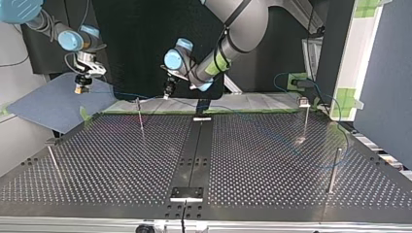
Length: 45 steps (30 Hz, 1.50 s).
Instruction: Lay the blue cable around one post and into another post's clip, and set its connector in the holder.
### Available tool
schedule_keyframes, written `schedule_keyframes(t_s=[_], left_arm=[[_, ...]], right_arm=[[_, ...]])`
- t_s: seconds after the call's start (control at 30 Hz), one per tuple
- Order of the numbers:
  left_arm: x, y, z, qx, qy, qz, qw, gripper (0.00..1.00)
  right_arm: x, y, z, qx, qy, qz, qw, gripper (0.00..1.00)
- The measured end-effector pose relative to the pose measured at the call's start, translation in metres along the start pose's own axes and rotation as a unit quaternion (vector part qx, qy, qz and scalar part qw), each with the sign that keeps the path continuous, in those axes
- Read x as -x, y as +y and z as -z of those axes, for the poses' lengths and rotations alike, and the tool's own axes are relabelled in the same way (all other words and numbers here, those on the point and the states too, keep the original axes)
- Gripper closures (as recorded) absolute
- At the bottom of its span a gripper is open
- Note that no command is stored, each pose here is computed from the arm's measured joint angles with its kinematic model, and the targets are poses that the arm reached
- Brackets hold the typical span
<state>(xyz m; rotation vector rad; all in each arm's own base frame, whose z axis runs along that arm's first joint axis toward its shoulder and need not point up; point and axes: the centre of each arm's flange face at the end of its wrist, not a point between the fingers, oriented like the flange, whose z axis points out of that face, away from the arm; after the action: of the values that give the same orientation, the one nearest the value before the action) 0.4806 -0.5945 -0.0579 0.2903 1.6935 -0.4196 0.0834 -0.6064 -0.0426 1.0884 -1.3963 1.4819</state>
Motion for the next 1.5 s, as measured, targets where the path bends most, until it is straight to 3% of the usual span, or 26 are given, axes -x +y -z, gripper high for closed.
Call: schedule_keyframes(t_s=[0.23,0.5,0.77,1.0,1.5], left_arm=[[0.002,0.001,-0.003,-0.006,0.0,0.001,1.0,1.0],[0.004,-0.005,-0.007,-0.02,0.0,0.002,0.9998,1.0],[0.002,-0.002,-0.011,-0.018,0.008,0.0,0.9998,1.0],[-0.017,0.001,-0.018,-0.014,0.028,-0.008,0.9995,1.0],[-0.007,0.003,-0.032,-0.011,0.028,-0.006,0.9995,1.0]], right_arm=[[0.002,-0.001,0.0,0.002,-0.013,-0.0019,0.9999,1.0],[0.002,-0.002,-0.002,-0.001,-0.012,-0.0021,0.9999,1.0],[0.002,-0.002,-0.004,-0.002,-0.011,-0.0033,0.9999,1.0],[0.002,-0.002,-0.007,-0.002,-0.012,-0.0035,0.9999,1.0],[0.002,-0.002,-0.01,-0.002,-0.011,-0.0037,0.9999,1.0]])
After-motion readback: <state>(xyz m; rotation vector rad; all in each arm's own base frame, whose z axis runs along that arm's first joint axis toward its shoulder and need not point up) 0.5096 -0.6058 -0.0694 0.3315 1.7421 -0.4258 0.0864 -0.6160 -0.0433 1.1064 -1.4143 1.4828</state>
